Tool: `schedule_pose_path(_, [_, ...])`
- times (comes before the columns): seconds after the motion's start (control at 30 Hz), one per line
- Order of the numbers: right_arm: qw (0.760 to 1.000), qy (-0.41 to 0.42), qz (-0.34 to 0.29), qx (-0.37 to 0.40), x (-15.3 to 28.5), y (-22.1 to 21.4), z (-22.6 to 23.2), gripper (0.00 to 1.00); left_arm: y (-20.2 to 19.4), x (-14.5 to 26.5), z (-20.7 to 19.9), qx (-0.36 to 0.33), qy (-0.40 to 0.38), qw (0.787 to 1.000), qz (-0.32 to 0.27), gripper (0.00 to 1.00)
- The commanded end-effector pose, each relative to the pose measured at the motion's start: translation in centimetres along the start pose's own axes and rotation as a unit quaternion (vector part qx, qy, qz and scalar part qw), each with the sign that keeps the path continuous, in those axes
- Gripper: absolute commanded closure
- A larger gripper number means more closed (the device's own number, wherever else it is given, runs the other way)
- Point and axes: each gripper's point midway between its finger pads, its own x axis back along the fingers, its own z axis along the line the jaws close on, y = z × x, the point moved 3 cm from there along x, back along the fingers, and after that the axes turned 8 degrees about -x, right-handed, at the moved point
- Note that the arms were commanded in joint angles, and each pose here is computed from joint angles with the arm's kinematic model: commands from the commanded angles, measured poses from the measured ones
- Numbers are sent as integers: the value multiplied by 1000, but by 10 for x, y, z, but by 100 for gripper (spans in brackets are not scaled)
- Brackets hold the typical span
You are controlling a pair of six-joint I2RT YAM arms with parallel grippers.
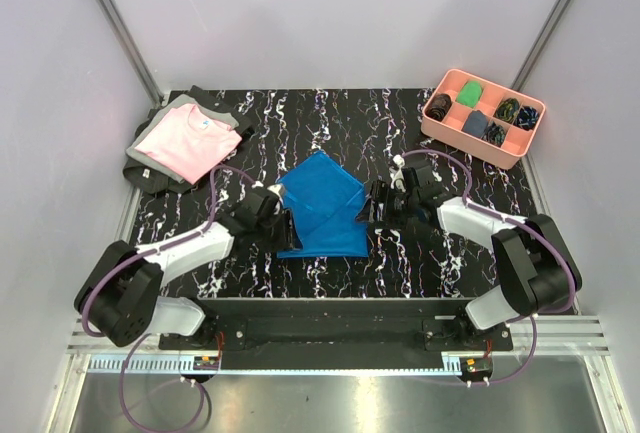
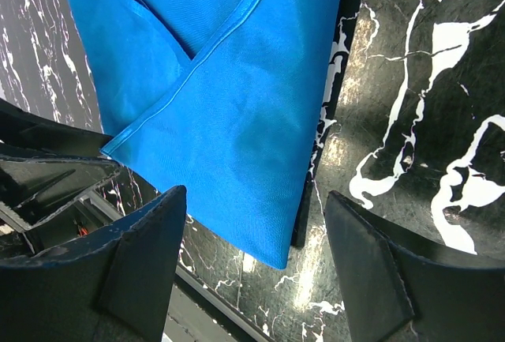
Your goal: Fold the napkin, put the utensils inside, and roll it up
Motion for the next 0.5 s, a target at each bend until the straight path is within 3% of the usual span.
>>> schedule_pose_path(0.0, [1000,22,-14,14,5,4,11,21,0,-3,-7,0,-10,1000,-1,59])
schedule_pose_path(0.1, [1000,22,-15,13,5,3,11,21,0,-5,-6,-2,-4,1000,-2,68])
schedule_pose_path(0.27, [1000,22,-17,15,6,3,11,21,15,2,-17,-8,-25,999,-34,100])
schedule_pose_path(0.47, [999,22,-26,16,8,7,13,20,53,36,-40,-19,-52,991,-121,100])
